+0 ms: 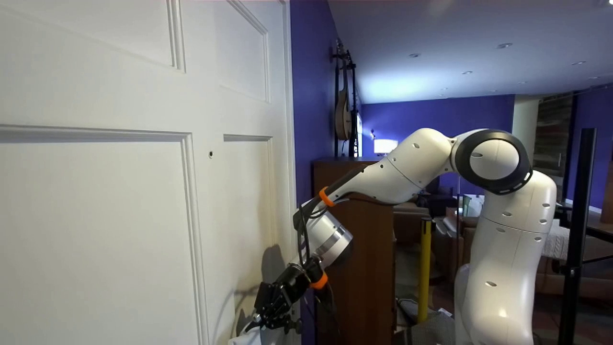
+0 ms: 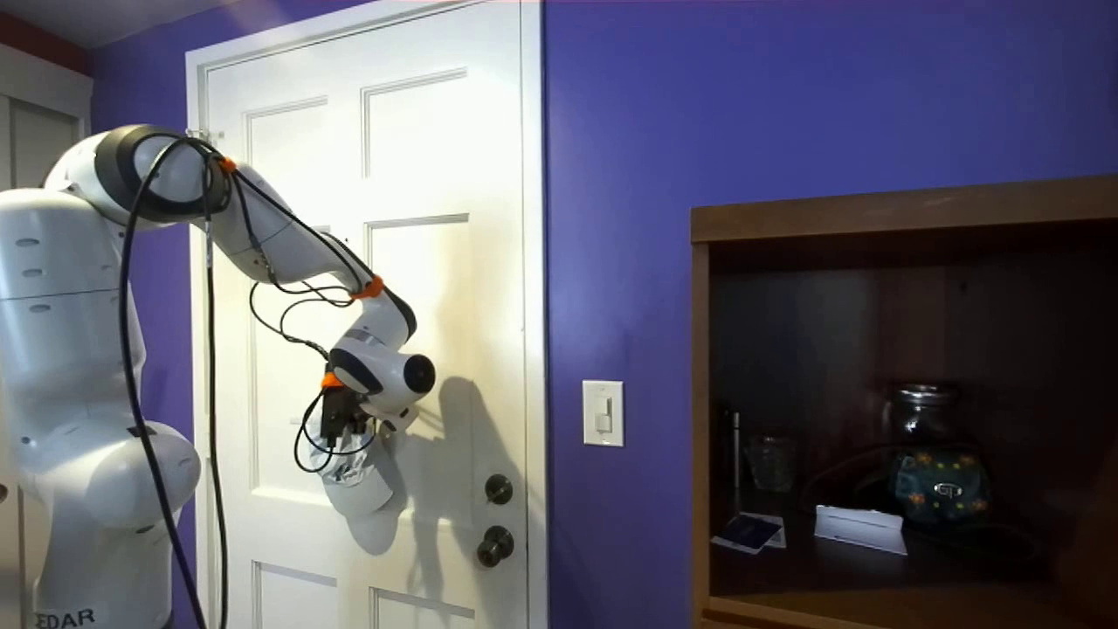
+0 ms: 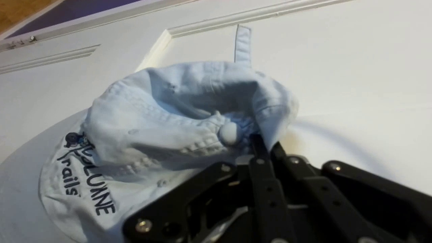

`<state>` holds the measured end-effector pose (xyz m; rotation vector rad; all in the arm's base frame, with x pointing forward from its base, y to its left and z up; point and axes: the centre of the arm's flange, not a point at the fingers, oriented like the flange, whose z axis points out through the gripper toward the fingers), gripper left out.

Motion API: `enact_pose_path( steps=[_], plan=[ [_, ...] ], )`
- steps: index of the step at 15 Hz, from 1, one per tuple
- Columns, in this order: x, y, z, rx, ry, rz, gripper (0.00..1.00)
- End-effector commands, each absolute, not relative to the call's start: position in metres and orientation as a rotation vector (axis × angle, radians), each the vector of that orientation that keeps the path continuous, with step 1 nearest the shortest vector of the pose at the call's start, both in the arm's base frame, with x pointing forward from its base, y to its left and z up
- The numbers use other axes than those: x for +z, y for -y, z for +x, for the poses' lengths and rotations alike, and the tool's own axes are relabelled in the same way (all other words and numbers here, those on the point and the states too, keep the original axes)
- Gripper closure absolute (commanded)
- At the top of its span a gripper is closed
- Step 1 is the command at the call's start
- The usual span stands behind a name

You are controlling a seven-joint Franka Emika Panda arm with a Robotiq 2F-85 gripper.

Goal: Remove the white cap from the door and put it on top of the cabinet on the right

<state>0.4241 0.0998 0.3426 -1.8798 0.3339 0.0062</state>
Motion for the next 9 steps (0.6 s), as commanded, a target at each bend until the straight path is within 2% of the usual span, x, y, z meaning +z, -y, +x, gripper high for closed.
enact_pose_path(
  steps=[1,9],
  plan=[
    [0.362,-0.098,0.410,-0.029,-0.263,-1.851,0.99],
    [0.399,-0.085,0.396,-0.127,-0.222,-1.975,0.99]
  ],
)
